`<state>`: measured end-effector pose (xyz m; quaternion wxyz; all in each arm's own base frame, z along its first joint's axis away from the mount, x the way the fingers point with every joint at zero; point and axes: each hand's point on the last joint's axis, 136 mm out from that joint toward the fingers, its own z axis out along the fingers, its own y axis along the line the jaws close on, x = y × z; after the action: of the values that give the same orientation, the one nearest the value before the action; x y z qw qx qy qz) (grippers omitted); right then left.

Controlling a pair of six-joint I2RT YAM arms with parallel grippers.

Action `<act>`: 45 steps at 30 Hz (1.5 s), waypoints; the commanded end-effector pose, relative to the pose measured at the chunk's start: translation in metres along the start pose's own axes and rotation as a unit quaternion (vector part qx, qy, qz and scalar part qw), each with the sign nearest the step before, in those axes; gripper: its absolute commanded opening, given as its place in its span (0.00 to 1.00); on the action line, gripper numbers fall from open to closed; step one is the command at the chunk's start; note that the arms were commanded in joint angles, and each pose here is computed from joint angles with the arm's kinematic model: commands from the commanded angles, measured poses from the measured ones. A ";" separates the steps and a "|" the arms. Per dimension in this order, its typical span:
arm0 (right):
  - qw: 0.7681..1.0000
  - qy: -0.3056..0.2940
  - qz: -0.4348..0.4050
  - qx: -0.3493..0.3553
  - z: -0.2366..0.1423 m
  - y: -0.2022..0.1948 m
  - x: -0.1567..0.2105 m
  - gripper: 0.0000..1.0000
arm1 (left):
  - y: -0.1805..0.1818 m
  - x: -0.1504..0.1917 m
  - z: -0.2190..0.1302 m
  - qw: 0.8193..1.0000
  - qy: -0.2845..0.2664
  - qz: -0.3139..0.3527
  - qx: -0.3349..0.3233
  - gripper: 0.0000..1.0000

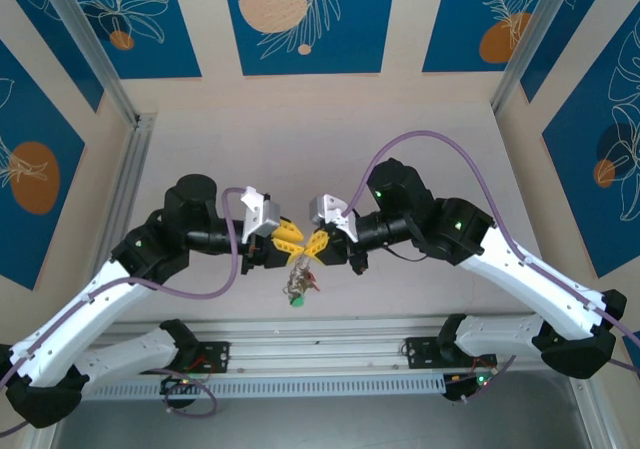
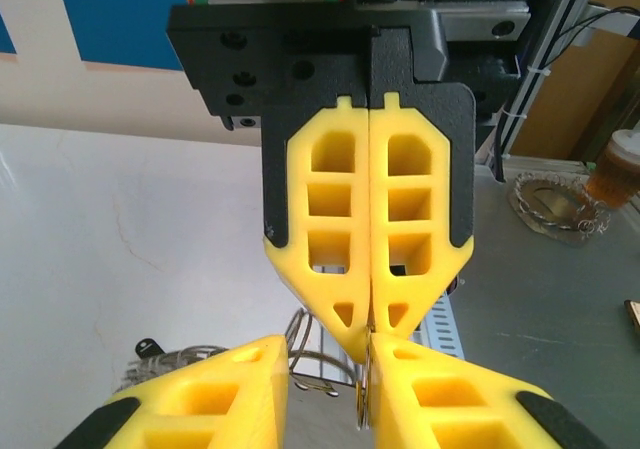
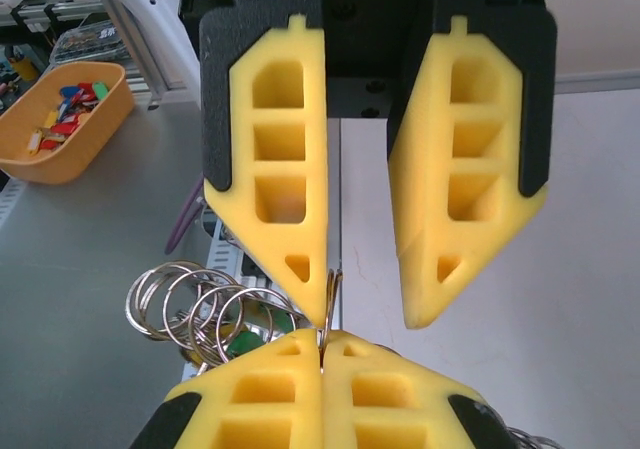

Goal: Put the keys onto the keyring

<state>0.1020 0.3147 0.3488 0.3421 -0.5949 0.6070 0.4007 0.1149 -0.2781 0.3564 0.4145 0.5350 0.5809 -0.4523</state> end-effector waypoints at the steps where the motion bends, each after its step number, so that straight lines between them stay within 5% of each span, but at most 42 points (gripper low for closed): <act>1: 0.997 -0.050 -0.047 -0.029 -0.011 0.016 -0.034 0.00 | -0.004 -0.002 0.000 1.000 0.007 0.011 0.008 0.27; 16: 0.997 -0.044 -0.048 -0.035 -0.010 0.016 -0.034 0.00 | -0.009 -0.007 -0.009 0.999 0.027 0.019 0.007 0.26; 23: 0.997 -0.044 -0.050 -0.035 -0.010 0.016 -0.034 0.00 | -0.012 -0.004 -0.006 0.999 0.033 0.010 0.024 0.19; 30: 0.997 -0.045 -0.050 -0.030 -0.009 0.014 -0.033 0.00 | -0.014 -0.002 -0.005 0.999 0.036 0.009 0.034 0.00; 37: 0.997 -0.051 -0.049 -0.004 -0.010 0.007 -0.033 0.00 | -0.016 -0.001 -0.007 0.999 0.034 0.017 0.032 0.00; 45: 0.995 -0.077 -0.039 0.046 -0.022 0.001 -0.020 0.35 | -0.022 -0.013 -0.015 0.999 0.000 0.040 0.025 0.00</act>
<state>0.1009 0.3092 0.3641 0.3958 -0.5892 0.5782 0.4024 0.1018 -0.2697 0.3608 0.3957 0.5644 0.5744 -0.4414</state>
